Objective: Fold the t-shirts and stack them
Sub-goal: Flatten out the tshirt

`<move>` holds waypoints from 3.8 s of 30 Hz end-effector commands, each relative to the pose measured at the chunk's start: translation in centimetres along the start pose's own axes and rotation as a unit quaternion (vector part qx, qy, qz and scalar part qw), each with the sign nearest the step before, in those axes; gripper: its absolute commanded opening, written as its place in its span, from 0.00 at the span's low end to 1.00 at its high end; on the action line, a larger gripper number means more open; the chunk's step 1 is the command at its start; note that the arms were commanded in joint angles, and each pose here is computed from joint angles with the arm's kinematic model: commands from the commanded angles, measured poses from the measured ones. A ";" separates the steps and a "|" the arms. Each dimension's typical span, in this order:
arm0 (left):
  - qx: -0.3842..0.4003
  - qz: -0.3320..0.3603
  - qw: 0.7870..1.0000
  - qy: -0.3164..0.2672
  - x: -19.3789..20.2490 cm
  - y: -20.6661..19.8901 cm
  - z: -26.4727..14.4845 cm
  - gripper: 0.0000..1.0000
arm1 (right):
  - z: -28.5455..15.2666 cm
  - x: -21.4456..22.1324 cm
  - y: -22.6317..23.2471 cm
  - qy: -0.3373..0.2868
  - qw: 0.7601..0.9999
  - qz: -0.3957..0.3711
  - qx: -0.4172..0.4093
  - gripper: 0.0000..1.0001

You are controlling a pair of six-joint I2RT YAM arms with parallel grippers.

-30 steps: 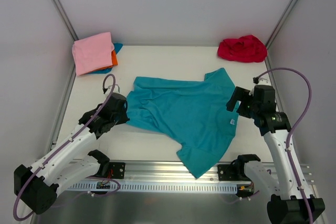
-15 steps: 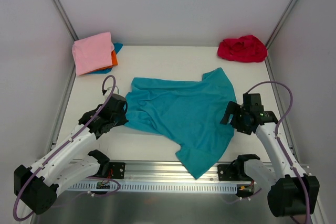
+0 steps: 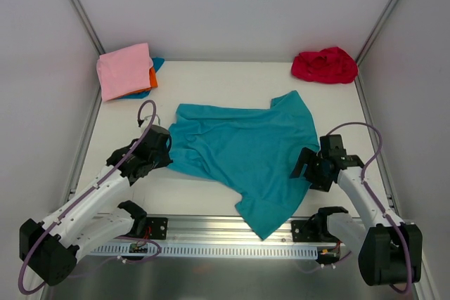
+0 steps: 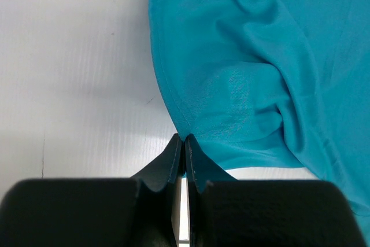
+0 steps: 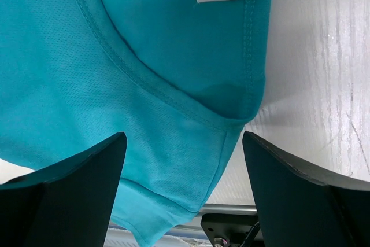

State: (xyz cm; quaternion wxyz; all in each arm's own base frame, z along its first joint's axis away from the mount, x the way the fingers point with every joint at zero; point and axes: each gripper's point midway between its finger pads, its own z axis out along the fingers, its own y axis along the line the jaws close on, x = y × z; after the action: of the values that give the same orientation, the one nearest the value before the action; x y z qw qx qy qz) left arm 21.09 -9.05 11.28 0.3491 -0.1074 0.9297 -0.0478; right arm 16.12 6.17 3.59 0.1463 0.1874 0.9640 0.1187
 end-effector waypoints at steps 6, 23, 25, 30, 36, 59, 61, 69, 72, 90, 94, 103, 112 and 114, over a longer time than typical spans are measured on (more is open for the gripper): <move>0.008 0.005 1.000 -0.013 -0.8 -0.5 -0.1 0.00 | 0.4 -0.7 0.9 -0.007 1.000 0.007 -0.013 0.83; 0.019 -0.002 0.999 -0.035 -1.7 -0.5 -1.2 0.00 | 1.2 -0.4 0.1 0.010 1.000 0.021 0.019 0.00; 0.019 -0.002 0.999 -0.039 -1.7 -0.4 -1.4 0.00 | 1.2 -0.4 -0.1 0.007 0.999 0.023 0.022 0.00; 0.016 -0.002 0.999 -0.044 -1.8 -0.1 -1.5 0.00 | -0.1 -1.6 -1.0 -0.034 0.998 0.022 0.049 0.00; 0.000 -0.001 0.998 -0.055 -2.0 0.8 -1.9 0.00 | -5.2 -6.0 -2.0 -0.129 0.986 0.010 0.109 0.01; -0.043 -0.008 0.997 -0.058 -1.6 3.4 -3.4 0.00 | -6.1 -9.6 -2.3 -0.128 0.983 -0.006 0.133 0.51; -0.040 -0.009 0.997 -0.058 -1.6 3.2 -3.3 0.00 | -6.1 -8.7 -1.2 -0.119 0.988 -0.013 0.102 0.73; -0.022 -0.012 0.999 -0.048 -1.5 2.0 -2.3 0.00 | -6.1 -1.4 3.0 -0.057 0.997 -0.030 -0.044 0.99; -0.017 -0.013 0.999 -0.046 -1.4 1.6 -1.9 0.00 | -5.6 2.1 3.3 -0.018 0.996 -0.040 -0.075 0.99; 0.005 -0.010 0.999 -0.053 -2.1 0.6 -2.3 0.00 | -2.6 9.5 0.6 0.073 0.994 -0.060 -0.052 0.91; 0.008 -0.011 0.998 -0.053 -2.2 0.4 -2.1 0.00 | -1.6 9.4 -0.4 0.061 0.996 -0.052 -0.031 0.90; 0.006 -0.006 0.998 -0.055 -2.0 0.7 -2.1 0.00 | 0.7 8.1 0.7 0.048 0.997 -0.045 -0.028 0.86; 0.006 -0.004 0.998 -0.055 -2.0 0.7 -2.1 0.00 | 1.3 7.0 1.2 0.045 0.998 -0.047 -0.005 0.82; 0.010 -0.005 0.998 -0.056 -2.1 0.4 -2.0 0.00 | 1.2 7.0 1.4 0.042 0.998 -0.048 -0.011 0.81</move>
State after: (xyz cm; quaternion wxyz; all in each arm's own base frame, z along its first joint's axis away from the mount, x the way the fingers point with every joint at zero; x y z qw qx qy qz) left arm 20.83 -7.36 13.15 0.3890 -0.1234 0.9123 -0.0353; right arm 7.48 9.50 1.69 0.0435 0.1335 0.9839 0.1110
